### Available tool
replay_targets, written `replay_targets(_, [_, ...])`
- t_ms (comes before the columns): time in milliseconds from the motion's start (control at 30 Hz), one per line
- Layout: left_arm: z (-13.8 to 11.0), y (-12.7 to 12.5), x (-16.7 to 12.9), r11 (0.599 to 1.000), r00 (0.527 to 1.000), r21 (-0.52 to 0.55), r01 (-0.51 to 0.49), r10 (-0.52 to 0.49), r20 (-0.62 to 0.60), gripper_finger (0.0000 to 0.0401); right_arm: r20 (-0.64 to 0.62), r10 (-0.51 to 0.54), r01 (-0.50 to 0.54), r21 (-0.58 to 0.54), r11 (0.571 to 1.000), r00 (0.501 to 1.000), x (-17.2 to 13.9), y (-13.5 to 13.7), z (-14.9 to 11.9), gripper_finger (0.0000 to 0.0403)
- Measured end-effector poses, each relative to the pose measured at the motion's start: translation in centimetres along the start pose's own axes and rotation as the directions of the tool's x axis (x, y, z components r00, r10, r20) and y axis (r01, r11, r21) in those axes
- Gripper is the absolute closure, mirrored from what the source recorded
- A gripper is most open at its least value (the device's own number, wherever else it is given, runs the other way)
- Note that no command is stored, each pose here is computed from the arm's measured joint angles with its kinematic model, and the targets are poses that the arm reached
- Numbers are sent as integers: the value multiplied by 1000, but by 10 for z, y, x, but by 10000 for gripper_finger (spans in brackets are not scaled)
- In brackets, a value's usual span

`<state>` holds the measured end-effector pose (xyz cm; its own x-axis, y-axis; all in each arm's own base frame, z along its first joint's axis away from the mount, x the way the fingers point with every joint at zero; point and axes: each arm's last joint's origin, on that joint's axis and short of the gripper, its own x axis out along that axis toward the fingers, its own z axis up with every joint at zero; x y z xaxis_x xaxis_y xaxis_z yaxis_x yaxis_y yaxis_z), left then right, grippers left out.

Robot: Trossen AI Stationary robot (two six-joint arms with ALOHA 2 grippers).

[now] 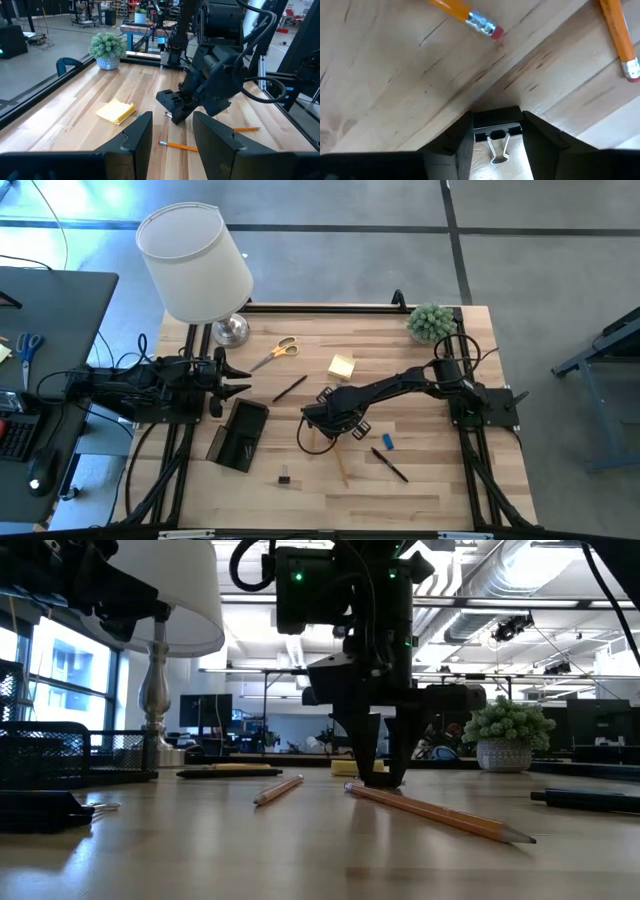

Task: Pick and place office supplies into organizer
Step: Put the top black binder clip into the black desk organizer

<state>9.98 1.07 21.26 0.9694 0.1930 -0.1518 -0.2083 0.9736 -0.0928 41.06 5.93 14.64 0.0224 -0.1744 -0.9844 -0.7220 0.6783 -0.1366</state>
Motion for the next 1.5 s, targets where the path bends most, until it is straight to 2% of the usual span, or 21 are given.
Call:
replay_targets(167, [0,0,0,1000,1000,0,0,0,0,270,29,-84,83,51,995,996,-22,-4,8,250])
replay_targets(267, [0,0,0,1000,1000,1,0,0,1,270,132,-159,142,127,982,978,-47,-12,22,254])
replay_targets(333, [1,0,0,1000,1000,0,0,0,5,270,257,-206,157,201,967,944,-65,-20,34,260])
replay_targets(433, [1,0,0,1000,1000,-6,1,-1,9,270,469,-272,126,319,939,841,-91,-32,50,265])
replay_targets(567, [1,0,0,1000,1000,-23,1,-1,10,270,677,-346,74,396,915,650,-112,-44,67,261])
replay_targets(667, [1,0,0,1000,1000,-24,2,-1,11,270,756,-397,89,415,906,520,-119,-49,77,254])
replay_targets(900, [2,0,0,1000,1000,-25,3,-2,19,270,844,-437,98,429,898,311,-105,-59,101,258])
replay_targets(1000, [2,0,0,1000,1000,-25,2,-2,19,270,858,-443,97,433,896,261,-93,-62,109,259])
replay_targets(1067, [2,0,0,1000,1000,-25,2,-2,19,270,864,-439,80,433,898,247,-83,-62,114,257])
replay_targets(1233, [2,0,0,1000,1000,-25,3,-2,20,270,873,-461,66,456,887,160,-69,-66,123,251])
replay_targets(1333, [2,0,0,1000,1000,-25,2,-2,20,270,874,-465,68,460,885,143,-61,-66,127,253])
replay_targets(1500, [2,0,0,1000,1000,-25,3,-2,20,270,874,-465,32,465,885,142,-61,-66,126,256])
